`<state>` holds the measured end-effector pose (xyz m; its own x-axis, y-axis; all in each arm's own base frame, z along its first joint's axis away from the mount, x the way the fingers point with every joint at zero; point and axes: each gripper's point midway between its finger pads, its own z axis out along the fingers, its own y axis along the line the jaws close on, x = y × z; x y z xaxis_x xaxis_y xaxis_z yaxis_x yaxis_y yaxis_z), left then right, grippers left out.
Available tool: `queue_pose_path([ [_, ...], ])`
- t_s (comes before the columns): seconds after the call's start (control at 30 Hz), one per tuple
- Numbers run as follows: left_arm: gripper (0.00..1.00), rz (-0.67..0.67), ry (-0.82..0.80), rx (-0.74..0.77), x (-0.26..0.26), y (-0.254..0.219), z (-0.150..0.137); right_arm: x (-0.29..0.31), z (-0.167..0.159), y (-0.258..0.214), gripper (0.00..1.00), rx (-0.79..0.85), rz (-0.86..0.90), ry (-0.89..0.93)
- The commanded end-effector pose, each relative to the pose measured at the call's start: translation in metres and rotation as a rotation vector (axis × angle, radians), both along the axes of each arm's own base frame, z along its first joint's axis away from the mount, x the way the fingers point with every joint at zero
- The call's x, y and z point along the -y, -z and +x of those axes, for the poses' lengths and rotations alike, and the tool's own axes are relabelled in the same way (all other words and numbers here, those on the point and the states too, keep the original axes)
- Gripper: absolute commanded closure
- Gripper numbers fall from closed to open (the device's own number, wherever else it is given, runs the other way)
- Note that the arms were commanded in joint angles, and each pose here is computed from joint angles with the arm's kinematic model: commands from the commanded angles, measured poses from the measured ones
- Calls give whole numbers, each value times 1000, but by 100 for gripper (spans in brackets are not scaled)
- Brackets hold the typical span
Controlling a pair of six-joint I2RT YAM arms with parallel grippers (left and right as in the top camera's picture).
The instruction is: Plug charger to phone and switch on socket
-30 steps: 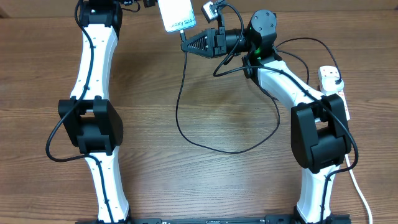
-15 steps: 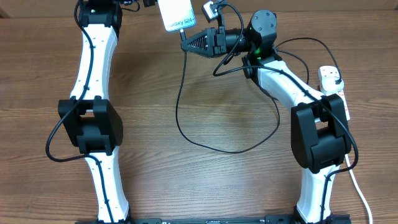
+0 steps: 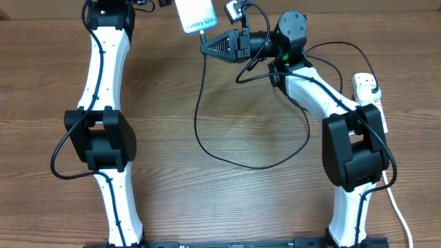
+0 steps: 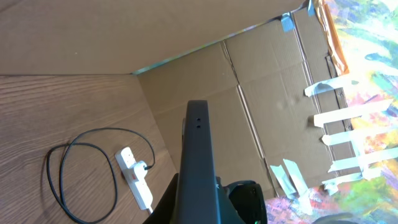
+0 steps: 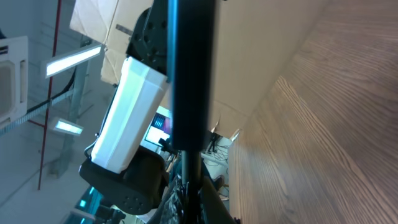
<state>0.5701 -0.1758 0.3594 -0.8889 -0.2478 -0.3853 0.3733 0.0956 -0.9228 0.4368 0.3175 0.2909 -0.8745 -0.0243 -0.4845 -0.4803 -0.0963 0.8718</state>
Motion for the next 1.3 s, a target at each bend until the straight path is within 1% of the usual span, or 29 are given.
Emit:
queue_pose_path([
  [0.0,96,10,119,46,15,-3,-21,9,23,-18,96,23,56,136],
  [0.23,96,10,138,43,16,-3,-24,9,23,-21,96,27,63,134],
  [0.33,96,5,132,20,16,-3,-23,9,22,-20,96,28,61,128],
  [0.5,96,-11,73,-41,11,-3,-13,9,17,-19,96,31,52,101],
  [0.8,96,-26,-39,-72,-11,-4,6,8,8,-15,96,36,34,49],
  [1.27,96,-35,-83,-90,-21,-4,13,8,7,-15,96,40,33,45],
])
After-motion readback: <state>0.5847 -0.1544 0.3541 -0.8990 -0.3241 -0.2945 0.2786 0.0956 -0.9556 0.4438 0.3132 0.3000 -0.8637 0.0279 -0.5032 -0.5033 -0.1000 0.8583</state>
